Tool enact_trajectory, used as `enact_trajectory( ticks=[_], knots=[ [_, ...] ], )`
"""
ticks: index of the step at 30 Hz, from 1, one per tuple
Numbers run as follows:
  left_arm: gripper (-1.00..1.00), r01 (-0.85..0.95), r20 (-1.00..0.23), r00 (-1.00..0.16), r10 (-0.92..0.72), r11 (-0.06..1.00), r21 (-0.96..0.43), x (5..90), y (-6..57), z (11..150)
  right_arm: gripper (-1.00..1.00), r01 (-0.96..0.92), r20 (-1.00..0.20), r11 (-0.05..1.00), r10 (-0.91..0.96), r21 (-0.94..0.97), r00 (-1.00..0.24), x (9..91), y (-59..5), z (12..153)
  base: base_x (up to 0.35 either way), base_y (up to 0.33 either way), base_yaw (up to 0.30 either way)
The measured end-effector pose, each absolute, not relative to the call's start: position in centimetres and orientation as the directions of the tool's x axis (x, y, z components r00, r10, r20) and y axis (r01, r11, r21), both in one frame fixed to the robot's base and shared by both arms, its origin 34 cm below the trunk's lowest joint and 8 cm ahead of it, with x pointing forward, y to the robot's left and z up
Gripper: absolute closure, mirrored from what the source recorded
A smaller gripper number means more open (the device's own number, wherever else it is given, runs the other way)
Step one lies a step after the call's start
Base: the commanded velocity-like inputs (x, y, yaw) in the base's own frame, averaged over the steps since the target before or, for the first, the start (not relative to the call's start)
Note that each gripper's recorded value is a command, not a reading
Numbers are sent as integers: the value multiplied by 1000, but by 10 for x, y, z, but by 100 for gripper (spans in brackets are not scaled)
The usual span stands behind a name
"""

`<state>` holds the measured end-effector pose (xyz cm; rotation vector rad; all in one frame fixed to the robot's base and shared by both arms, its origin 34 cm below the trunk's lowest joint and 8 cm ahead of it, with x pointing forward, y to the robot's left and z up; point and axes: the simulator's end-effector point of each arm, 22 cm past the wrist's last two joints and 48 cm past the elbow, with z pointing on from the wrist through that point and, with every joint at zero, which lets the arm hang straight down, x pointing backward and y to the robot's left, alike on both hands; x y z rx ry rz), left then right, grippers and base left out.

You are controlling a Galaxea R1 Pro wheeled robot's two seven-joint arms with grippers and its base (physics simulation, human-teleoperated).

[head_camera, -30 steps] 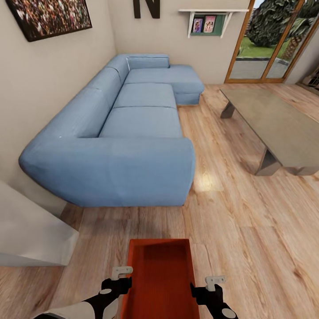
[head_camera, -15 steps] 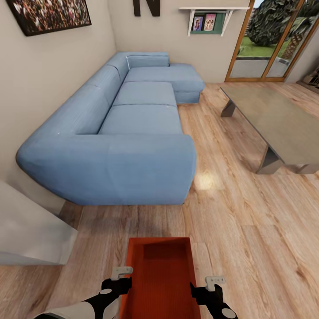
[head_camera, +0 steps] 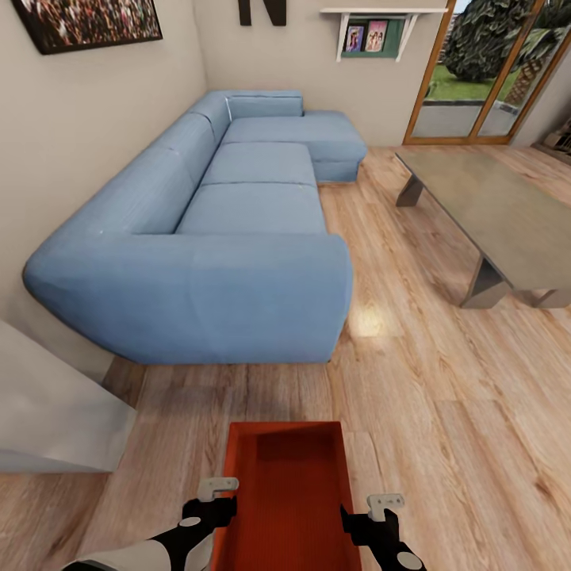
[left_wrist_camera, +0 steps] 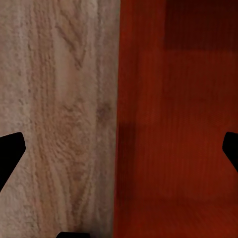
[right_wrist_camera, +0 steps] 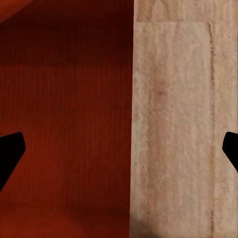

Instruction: Move the two storage containers from the living room to the garage. In the garage, place one container on the floor and stack the other container on top of it (either order is fine).

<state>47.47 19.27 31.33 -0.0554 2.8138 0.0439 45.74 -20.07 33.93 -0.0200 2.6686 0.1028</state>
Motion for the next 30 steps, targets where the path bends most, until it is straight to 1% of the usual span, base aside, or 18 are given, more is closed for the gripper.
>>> enact_trajectory(
  ticks=[30],
  knots=[
    [-100, -37, -319, -947, -27, 999, 25, 464, 194, 252, -100, -34, -455, 997, 0, 67, -891, 448, -202, 278, 0, 0, 0]
  ],
)
